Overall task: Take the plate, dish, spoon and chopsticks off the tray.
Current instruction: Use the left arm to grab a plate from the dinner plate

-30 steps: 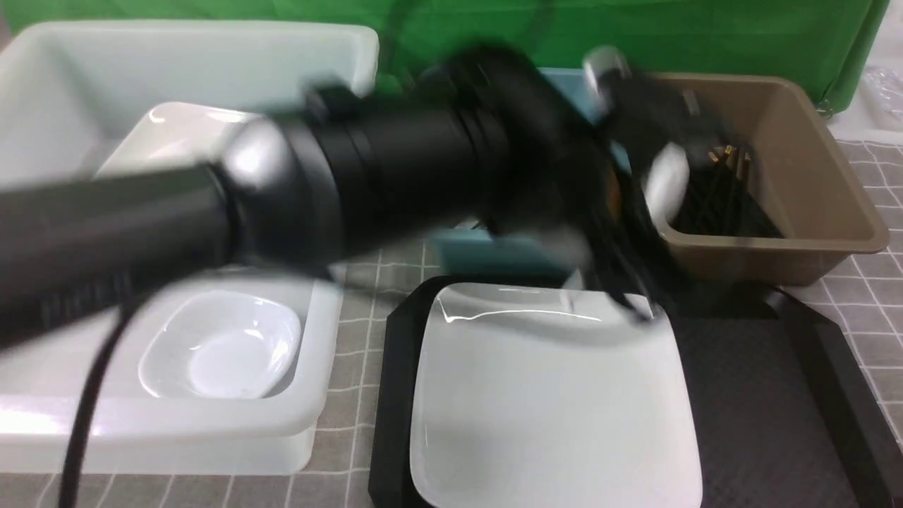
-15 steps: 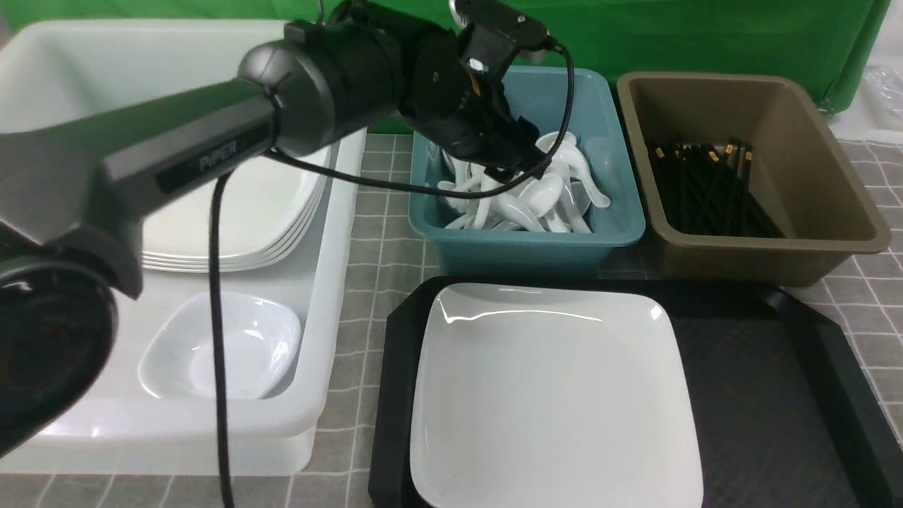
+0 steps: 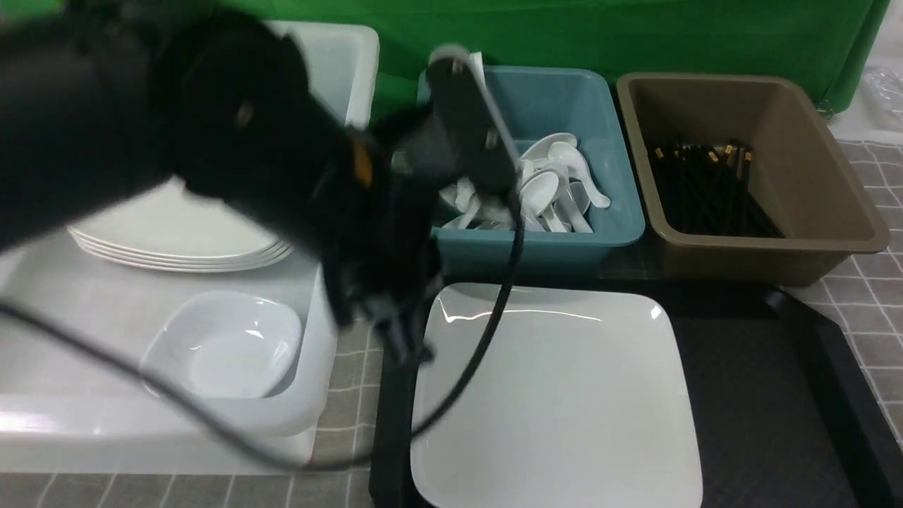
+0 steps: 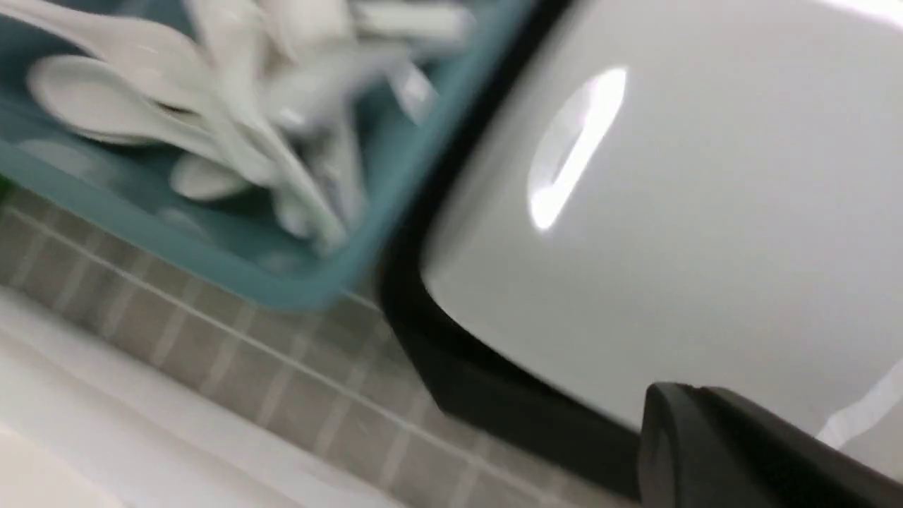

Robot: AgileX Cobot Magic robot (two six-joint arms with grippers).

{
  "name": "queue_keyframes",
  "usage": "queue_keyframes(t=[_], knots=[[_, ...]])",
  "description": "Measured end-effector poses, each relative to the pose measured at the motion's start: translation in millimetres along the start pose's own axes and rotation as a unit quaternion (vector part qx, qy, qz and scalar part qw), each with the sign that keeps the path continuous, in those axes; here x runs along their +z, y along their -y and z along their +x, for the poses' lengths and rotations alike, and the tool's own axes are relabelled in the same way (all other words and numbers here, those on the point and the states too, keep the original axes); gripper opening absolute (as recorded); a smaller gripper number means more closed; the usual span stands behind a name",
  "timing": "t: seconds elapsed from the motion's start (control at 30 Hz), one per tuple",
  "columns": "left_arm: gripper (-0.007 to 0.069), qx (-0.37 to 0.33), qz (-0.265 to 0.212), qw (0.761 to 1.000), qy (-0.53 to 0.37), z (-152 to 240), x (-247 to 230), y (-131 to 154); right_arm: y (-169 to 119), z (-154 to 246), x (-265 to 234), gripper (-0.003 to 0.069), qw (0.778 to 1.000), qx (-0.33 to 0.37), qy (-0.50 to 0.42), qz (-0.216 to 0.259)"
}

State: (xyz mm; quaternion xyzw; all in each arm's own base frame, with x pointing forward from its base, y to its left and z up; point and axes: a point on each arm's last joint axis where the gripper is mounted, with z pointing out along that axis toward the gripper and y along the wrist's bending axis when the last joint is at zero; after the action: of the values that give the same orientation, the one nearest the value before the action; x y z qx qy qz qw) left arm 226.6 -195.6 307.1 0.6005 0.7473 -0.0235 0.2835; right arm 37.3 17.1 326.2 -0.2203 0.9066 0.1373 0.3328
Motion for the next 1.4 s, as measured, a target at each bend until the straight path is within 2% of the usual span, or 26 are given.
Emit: queue_keyframes(t=[0.1,0.17,0.2,0.3,0.4,0.47,0.67,0.9,1.4], knots=[[0.0017,0.092,0.047,0.995,-0.004,23.0,12.5,47.8,-0.2,-0.3,0.0,0.0145,1.0,0.0,0.002,-0.001],[0.0037,0.128,0.067,0.989,-0.014,31.0,19.3,66.0,-0.2,-0.5,0.0,0.0146,1.0,0.0,0.003,-0.001],[0.0068,0.157,0.084,0.983,-0.033,39.0,27.8,81.2,-0.3,-0.8,0.0,0.0147,1.0,-0.001,0.005,-0.001],[0.0132,0.165,0.093,0.98,-0.059,45.6,38.4,92.1,-0.8,-1.7,0.0,0.0148,1.0,-0.001,0.009,-0.004],[0.02,0.166,0.08,0.982,-0.051,44.2,42.4,90.9,-1.9,-3.5,-0.1,0.0151,1.0,0.0,0.019,-0.011],[0.0265,0.193,0.064,0.979,-0.031,40.2,44.8,88.4,-3.6,-5.4,-0.2,0.0153,0.999,0.001,0.03,-0.02],[0.0347,0.273,0.056,0.96,-0.015,36.5,54.9,87.5,-10.4,-8.7,-1.0,0.0155,0.997,0.011,0.047,-0.058],[0.0371,0.316,0.058,0.946,-0.052,41.1,86.3,87.4,-16.3,-9.0,-1.9,0.0164,0.994,0.023,0.048,-0.091],[0.0372,0.329,0.057,0.941,-0.058,43.0,125.1,91.3,-17.1,-8.7,-2.0,0.0165,0.994,0.024,0.046,-0.095]])
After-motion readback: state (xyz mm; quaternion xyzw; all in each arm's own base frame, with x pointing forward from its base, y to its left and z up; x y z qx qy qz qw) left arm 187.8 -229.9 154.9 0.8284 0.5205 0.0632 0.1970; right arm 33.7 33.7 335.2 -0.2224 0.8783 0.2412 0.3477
